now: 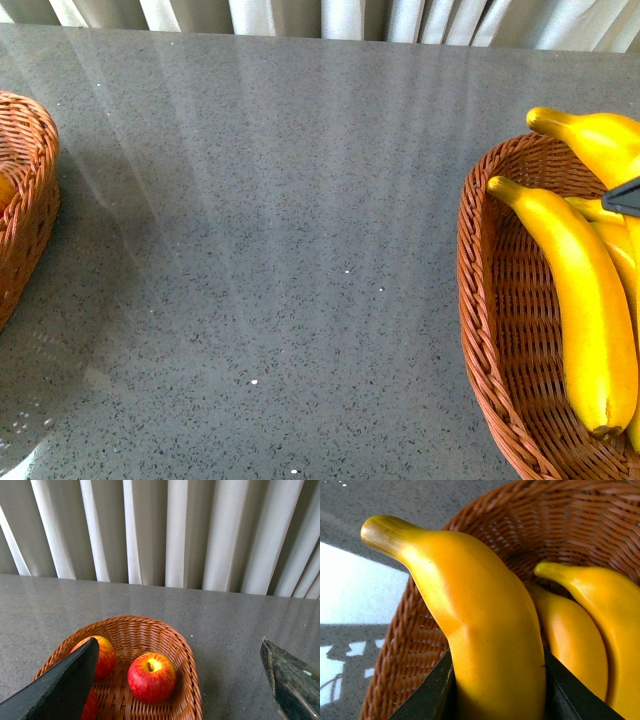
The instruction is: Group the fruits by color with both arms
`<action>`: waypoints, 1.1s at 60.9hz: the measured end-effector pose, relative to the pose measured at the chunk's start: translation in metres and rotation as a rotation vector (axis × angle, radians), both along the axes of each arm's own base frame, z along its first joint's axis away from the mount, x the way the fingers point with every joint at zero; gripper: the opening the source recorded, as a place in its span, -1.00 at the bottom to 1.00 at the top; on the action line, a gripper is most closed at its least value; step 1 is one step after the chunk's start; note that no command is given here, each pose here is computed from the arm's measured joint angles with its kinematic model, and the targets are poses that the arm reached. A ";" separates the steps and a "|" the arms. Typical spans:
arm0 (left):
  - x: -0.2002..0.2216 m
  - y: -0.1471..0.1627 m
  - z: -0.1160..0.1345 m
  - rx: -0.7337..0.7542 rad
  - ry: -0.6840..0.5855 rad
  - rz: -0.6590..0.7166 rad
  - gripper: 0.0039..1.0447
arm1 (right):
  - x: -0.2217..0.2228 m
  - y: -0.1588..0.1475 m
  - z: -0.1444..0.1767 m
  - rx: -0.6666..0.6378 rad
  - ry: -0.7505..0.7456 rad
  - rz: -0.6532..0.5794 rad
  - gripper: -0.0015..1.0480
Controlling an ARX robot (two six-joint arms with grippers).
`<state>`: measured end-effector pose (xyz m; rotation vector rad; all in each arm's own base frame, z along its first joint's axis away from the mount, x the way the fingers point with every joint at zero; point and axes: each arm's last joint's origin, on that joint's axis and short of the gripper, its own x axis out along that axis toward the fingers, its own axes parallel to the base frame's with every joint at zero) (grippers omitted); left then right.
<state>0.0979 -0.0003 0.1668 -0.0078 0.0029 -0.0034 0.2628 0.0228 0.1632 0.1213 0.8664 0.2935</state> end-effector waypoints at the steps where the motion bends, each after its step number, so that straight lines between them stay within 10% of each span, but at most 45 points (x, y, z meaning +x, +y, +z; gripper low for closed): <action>1: 0.000 0.000 0.000 0.000 0.000 0.000 0.83 | 0.000 -0.001 -0.001 0.000 0.001 -0.004 -0.38; 14: 0.000 0.000 0.000 0.000 0.000 0.000 0.83 | -0.003 -0.013 -0.010 -0.010 0.007 -0.048 -0.37; 34: 0.000 0.000 0.000 0.000 0.000 0.000 0.83 | -0.010 -0.033 -0.012 0.057 -0.014 -0.056 0.85; 56: 0.000 0.000 0.000 0.000 0.000 0.000 0.83 | -0.023 -0.043 -0.001 0.084 -0.148 -0.046 0.81; 67: 0.000 0.000 0.000 0.000 0.000 0.001 0.83 | -0.047 -0.038 -0.025 -0.139 -0.630 -0.273 0.26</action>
